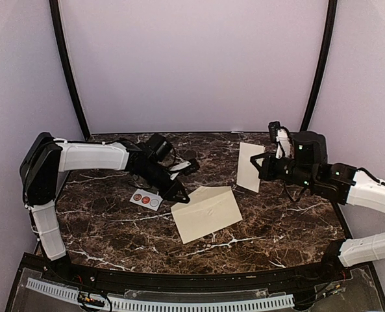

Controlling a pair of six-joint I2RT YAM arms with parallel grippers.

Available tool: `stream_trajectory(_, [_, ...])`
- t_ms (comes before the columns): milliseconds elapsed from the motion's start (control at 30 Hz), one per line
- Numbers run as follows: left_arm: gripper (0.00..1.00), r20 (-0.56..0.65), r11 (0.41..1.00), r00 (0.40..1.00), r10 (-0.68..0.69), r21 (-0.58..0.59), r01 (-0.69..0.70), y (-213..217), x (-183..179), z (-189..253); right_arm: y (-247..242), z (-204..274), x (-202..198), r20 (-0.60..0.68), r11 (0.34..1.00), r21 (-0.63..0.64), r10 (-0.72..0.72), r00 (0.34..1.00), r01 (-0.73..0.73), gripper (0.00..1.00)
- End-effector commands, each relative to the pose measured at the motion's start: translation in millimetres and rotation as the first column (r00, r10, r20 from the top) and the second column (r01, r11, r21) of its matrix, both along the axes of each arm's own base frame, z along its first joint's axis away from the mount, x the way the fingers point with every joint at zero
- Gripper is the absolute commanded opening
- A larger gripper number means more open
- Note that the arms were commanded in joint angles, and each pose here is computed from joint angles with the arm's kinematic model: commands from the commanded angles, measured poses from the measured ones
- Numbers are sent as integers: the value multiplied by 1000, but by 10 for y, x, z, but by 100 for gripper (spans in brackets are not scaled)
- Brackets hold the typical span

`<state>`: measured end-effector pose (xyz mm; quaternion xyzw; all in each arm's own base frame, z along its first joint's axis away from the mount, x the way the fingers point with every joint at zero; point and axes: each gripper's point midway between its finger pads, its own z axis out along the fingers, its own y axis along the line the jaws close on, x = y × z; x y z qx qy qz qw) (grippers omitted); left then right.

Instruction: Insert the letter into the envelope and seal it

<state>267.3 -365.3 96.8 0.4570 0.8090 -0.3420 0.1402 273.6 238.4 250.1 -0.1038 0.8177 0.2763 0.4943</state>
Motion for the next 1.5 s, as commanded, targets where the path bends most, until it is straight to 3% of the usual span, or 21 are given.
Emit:
stream_trajectory(0, [12,138,996,990,5,83,-17,-9,168,-27,-72,-26,39,-24,999,-4,-46,999,46,0])
stream_trajectory(33, [13,176,994,984,35,99,-53,32,234,-13,-83,-58,43,-33,998,-12,-56,998,55,0])
stream_trajectory(167, [41,281,976,938,201,25,-216,85,467,278,-148,-214,75,-77,995,-40,-92,993,89,0])
stream_trajectory(200, [50,274,962,924,267,-14,-274,77,517,370,-160,-262,86,-92,994,-46,-98,991,94,0])
stream_trajectory(267, [58,234,927,897,375,-66,-370,131,535,507,-185,-368,102,-126,994,-53,-104,987,98,0])
stream_trajectory(333, [60,140,889,878,458,-103,-447,171,460,575,-228,-476,118,-159,993,-61,-111,981,102,0])
stream_trajectory(433, [61,-21,830,836,549,-111,-547,303,232,537,-310,-602,145,-206,992,-68,-122,971,110,0])
stream_trajectory(567, [61,-321,723,726,609,-153,-674,354,-91,480,-388,-741,140,-259,992,-70,-120,958,105,0])
stream_trajectory(700, [61,-436,691,662,610,-116,-714,414,-380,245,-404,-888,78,-313,993,-75,-107,944,87,0])
stream_trajectory(1100, [62,-505,718,645,573,-70,-693,298,-539,-144,-409,-1303,-99,-443,992,-114,-96,891,50,0])
stream_trajectory(1467, [60,-470,739,652,595,2,-674,254,-492,-470,-384,-1449,-166,-488,993,-112,-80,869,29,0])
